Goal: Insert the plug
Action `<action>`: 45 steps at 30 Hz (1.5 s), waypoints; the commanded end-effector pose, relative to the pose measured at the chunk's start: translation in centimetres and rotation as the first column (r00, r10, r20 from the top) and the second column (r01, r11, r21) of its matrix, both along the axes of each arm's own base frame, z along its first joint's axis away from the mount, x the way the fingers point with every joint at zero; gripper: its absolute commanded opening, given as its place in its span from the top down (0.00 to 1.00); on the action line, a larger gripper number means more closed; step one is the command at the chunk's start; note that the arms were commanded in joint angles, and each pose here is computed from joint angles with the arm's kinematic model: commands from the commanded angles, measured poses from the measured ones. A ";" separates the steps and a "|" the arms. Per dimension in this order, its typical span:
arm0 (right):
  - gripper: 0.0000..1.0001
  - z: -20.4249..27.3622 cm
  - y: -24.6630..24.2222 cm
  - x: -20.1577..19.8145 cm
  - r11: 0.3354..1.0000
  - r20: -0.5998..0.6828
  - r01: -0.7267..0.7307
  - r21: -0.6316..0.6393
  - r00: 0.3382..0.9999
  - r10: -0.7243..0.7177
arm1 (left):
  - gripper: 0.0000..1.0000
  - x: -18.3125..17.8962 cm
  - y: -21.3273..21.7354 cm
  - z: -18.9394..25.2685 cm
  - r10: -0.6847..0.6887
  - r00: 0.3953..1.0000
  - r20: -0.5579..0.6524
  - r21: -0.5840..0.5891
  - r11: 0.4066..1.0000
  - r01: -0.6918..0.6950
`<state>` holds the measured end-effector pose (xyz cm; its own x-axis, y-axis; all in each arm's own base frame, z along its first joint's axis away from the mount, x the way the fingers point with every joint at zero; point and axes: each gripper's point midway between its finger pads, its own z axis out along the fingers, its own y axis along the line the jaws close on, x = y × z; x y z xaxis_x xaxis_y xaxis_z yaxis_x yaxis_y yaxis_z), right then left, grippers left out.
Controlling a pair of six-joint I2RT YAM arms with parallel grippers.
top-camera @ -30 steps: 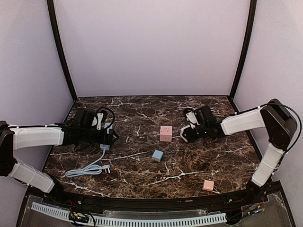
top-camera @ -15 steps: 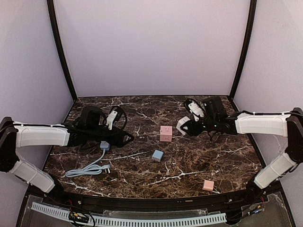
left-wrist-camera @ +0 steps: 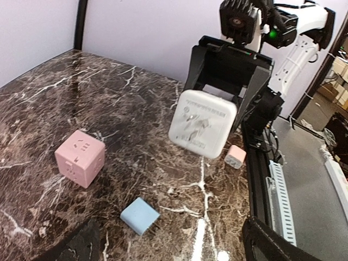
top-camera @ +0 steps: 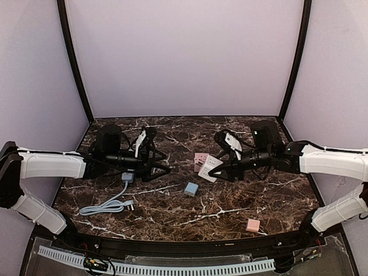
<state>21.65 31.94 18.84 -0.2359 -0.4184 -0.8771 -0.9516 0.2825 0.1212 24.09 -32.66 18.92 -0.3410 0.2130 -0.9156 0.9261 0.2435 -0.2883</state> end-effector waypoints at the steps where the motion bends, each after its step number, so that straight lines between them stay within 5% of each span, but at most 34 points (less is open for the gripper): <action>1: 0.83 1.3 1.6 -1.6 0.996 0.014 -0.087 0.031 0.996 0.087 | 0.09 -2.5 -1.2 2.4 -0.177 0.983 0.041 -0.063 0.982 0.179; 9: 0.85 1.2 3.4 -2.7 0.991 0.003 -0.135 0.024 0.991 0.135 | 0.09 -4.0 -2.3 2.6 -0.244 0.968 0.054 -0.048 0.968 0.246; 18: 1.00 1.8 4.6 -3.7 0.985 -0.007 -0.167 0.040 0.986 0.168 | 0.09 -4.9 -3.7 1.9 -0.298 0.954 0.036 -0.040 0.953 0.299; 38: 1.00 2.9 5.3 -6.1 0.964 -0.003 -0.258 0.070 0.966 0.259 | 0.11 -7.6 -8.2 0.1 -0.440 0.898 -0.011 0.039 0.897 0.441; 42: 1.00 3.2 5.3 -6.3 0.960 0.002 -0.269 0.073 0.963 0.269 | 0.22 -8.0 -8.7 -0.4 -0.461 0.887 -0.028 0.052 0.885 0.462; 45: 1.00 3.2 5.3 -6.4 0.960 0.001 -0.273 0.070 0.962 0.273 | 0.40 -8.1 -8.9 -0.5 -0.466 0.884 -0.027 0.061 0.882 0.467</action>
<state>15.71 36.58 19.58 -0.1781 -0.4527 -0.8737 -0.9834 0.0495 0.1748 16.57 -41.36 17.97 -0.2214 0.3958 -0.8912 0.9362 -0.1695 -0.3079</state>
